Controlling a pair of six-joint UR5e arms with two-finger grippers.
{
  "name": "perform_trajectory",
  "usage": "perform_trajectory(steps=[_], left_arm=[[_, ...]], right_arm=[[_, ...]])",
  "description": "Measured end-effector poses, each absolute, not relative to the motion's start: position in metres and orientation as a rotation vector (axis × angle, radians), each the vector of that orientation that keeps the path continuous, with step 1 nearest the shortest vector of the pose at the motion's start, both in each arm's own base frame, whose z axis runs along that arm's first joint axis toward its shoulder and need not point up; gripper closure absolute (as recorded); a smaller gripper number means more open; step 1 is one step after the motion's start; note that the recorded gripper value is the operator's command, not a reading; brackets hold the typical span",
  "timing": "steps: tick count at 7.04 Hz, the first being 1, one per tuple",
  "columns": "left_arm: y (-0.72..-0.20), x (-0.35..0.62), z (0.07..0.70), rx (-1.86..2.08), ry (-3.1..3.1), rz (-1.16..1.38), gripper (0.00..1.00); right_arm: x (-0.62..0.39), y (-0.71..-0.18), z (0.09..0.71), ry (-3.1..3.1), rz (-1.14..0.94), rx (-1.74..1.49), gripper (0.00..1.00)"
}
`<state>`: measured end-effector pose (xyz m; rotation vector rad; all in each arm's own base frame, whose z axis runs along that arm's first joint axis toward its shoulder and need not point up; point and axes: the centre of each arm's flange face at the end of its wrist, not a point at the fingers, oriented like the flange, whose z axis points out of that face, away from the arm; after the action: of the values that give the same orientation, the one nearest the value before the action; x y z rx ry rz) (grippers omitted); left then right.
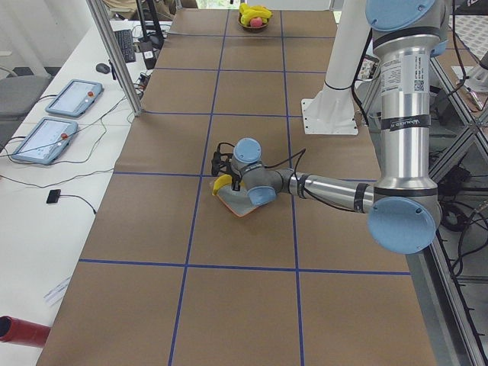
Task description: Transfer all bananas from basket to plate
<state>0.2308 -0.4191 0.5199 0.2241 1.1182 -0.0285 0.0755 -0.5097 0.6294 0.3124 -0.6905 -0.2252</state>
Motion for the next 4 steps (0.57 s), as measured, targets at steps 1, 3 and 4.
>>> perform_trajectory(steps=[1,3,4], left_arm=[[-0.417,0.230,0.525,0.243,1.107,0.011,0.17],[-0.416,0.230,0.522,0.271,1.107,0.058,0.00],[-0.417,0.230,0.512,0.285,1.122,0.077,0.00]], right_arm=[[0.088,-0.502,0.644,-0.684,-0.230,0.306,0.00],[0.110,-0.486,0.669,-0.677,-0.216,0.290,0.00],[0.119,-0.480,0.679,-0.676,-0.199,0.280,0.00]])
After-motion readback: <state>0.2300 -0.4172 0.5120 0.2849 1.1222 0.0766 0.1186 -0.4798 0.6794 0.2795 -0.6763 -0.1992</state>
